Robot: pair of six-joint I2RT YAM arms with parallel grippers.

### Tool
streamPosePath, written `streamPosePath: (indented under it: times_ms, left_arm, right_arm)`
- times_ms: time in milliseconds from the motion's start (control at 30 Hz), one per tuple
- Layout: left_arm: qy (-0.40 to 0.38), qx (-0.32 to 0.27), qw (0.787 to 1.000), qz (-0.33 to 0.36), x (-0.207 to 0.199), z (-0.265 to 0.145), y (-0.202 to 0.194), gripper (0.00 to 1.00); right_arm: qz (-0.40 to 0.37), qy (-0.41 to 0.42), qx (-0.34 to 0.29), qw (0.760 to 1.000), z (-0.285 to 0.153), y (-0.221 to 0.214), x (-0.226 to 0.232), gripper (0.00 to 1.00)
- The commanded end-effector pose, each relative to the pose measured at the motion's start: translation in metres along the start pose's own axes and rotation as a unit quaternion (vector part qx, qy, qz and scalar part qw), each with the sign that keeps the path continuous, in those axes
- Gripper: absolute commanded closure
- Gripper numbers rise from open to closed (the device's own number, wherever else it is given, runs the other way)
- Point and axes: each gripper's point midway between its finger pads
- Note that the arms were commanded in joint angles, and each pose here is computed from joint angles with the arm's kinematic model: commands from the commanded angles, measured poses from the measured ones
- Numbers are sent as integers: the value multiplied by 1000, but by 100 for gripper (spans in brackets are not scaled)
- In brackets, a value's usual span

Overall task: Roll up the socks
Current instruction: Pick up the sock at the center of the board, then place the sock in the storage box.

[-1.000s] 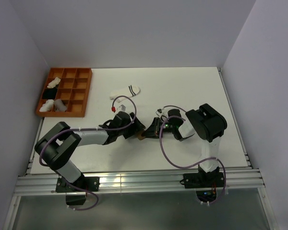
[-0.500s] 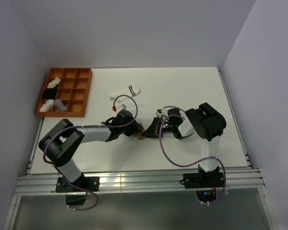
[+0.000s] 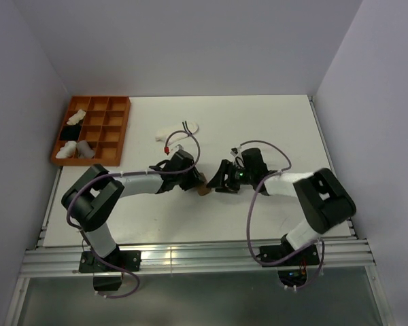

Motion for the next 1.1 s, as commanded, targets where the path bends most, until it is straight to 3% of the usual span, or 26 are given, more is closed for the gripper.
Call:
streamPosePath:
  times_ms: [0, 267, 533, 867, 1067]
  left_arm:
    - [137, -6, 990, 42, 72, 3, -2, 100]
    - [129, -63, 987, 71, 35, -23, 45, 100]
    - [103, -145, 981, 74, -4, -79, 138, 100]
    - [126, -257, 958, 13, 27, -161, 281, 100]
    - [82, -299, 950, -11, 44, -186, 351, 100]
  right_arm:
    - [-58, -144, -13, 988, -34, 0, -32, 33]
    - [-122, -268, -129, 947, -124, 34, -17, 30]
    - [-183, -228, -270, 917, -190, 64, 45, 31]
    - [-225, -223, -391, 864, -250, 81, 79, 12]
    - [-237, -213, -404, 857, -248, 79, 77, 10]
Point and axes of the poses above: each gripper's point midway between its finger pads, its own z axis out along the fingers, its own x axis along the line the jaws close on, y = z × x, and after that the axes turned 11 degrees about -z, right-handed
